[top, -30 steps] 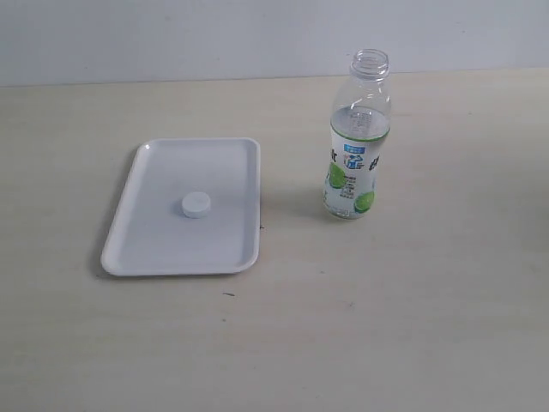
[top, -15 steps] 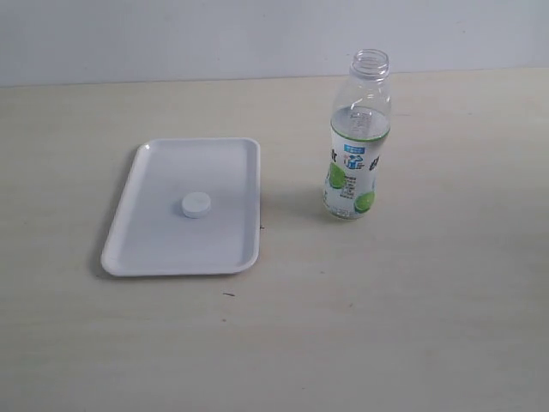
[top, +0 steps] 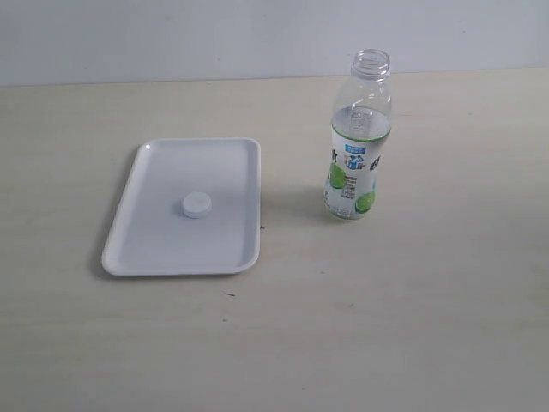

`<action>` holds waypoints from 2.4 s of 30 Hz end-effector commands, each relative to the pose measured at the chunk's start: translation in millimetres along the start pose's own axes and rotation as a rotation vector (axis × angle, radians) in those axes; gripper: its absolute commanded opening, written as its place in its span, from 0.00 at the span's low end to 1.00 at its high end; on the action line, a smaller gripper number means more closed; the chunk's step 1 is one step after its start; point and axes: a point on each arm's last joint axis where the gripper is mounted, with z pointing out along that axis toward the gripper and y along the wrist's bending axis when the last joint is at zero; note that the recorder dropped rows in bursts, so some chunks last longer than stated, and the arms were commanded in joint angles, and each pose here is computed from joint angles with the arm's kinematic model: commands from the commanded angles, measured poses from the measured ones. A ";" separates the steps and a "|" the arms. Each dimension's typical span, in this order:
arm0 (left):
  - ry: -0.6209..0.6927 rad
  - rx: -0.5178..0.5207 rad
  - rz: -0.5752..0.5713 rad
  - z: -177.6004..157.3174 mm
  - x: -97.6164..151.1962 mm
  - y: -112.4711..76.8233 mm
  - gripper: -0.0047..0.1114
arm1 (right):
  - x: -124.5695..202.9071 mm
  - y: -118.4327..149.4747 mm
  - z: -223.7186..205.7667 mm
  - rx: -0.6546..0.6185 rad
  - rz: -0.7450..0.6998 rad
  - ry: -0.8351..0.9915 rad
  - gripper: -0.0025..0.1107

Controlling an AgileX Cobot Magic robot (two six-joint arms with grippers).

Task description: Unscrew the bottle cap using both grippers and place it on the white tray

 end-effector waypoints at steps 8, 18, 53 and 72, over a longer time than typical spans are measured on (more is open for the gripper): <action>-0.003 -0.002 -0.002 -0.4 0.6 0.2 0.04 | 45.4 -31.6 -9.9 0.299 -0.169 0.377 0.02; -0.003 -0.002 -0.002 -0.4 0.6 0.2 0.04 | 75.4 -18.9 -9.0 0.082 -0.280 0.453 0.02; -0.003 -0.002 -0.002 -0.4 0.6 0.2 0.04 | 71.8 -18.5 -7.1 0.096 -0.206 0.398 0.02; 0.213 -0.274 -0.019 -4.8 20.5 15.6 0.04 | 71.8 -18.5 -7.1 0.096 -0.206 0.398 0.02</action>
